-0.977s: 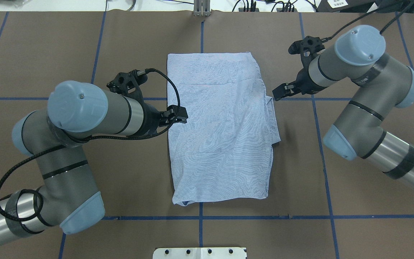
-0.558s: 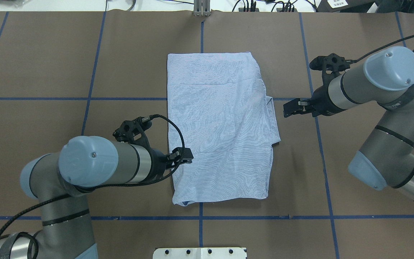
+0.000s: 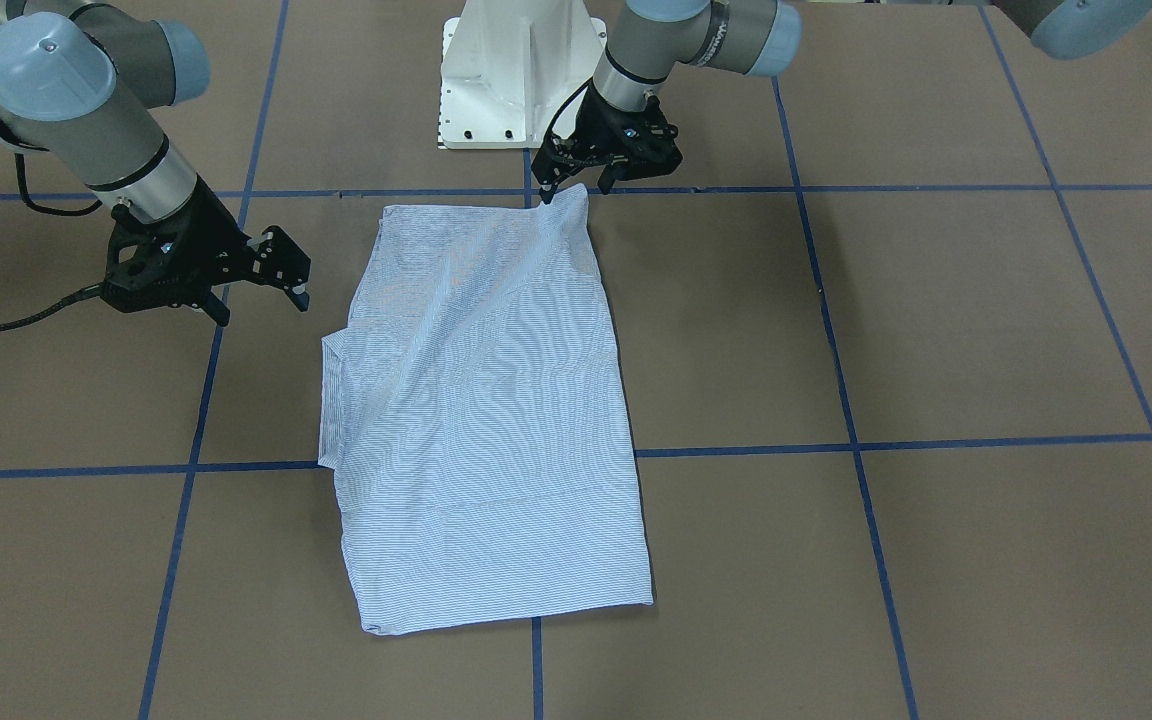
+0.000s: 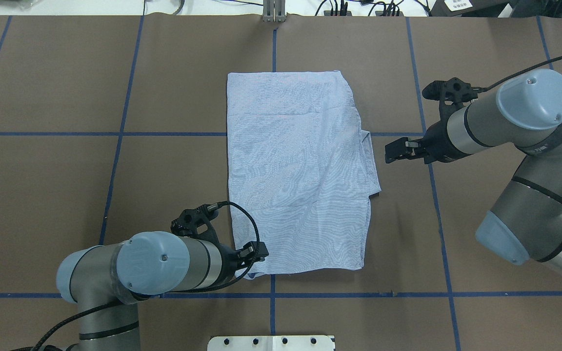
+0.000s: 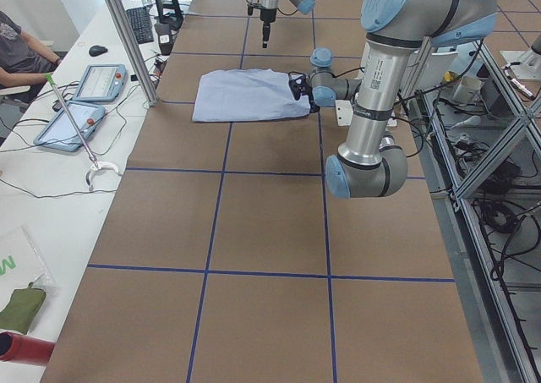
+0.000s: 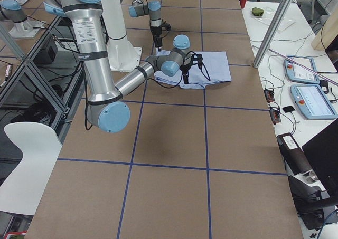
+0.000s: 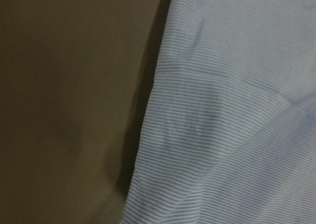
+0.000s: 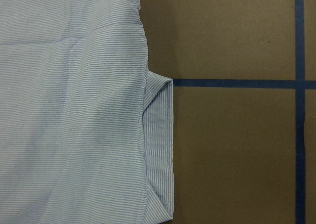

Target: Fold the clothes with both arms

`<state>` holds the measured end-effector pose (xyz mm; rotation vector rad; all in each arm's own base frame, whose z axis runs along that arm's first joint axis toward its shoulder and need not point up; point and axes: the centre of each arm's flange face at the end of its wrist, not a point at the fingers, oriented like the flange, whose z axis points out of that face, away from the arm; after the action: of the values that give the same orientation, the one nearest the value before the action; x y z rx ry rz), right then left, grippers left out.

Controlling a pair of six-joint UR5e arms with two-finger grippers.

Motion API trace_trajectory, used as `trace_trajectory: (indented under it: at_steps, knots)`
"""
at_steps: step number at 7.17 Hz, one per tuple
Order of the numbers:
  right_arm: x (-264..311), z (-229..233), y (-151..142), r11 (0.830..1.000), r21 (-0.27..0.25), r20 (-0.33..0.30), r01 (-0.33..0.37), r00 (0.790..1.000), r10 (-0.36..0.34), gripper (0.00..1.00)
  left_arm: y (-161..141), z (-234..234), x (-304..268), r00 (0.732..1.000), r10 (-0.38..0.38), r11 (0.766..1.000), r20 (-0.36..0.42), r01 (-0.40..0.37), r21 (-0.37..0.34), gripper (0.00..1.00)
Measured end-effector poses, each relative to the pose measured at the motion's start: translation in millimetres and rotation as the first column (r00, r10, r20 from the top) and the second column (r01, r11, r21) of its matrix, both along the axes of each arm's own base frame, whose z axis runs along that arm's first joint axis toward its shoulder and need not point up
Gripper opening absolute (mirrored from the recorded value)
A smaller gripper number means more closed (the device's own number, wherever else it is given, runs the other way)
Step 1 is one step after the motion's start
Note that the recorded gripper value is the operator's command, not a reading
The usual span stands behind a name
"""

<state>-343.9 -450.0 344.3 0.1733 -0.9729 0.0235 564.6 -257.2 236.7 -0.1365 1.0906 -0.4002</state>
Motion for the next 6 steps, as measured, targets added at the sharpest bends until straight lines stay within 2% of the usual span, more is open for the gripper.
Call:
trace_trajectory:
  at_steps: [4, 6]
  knots:
    - [-0.1, -2.6, 0.0, 1.0, 0.002, 0.004, -0.002, 1.0, 0.002, 1.0, 5.6, 4.2, 7.1, 1.0, 0.013, 1.0, 0.01, -0.013, -0.006, 0.49]
    - [0.2, -2.7, 0.0, 1.0, 0.003, 0.003, -0.003, 1.0, 0.003, 1.0, 6.4, 0.2, 4.4, 1.0, 0.015, 1.0, 0.001, -0.015, -0.005, 0.48]
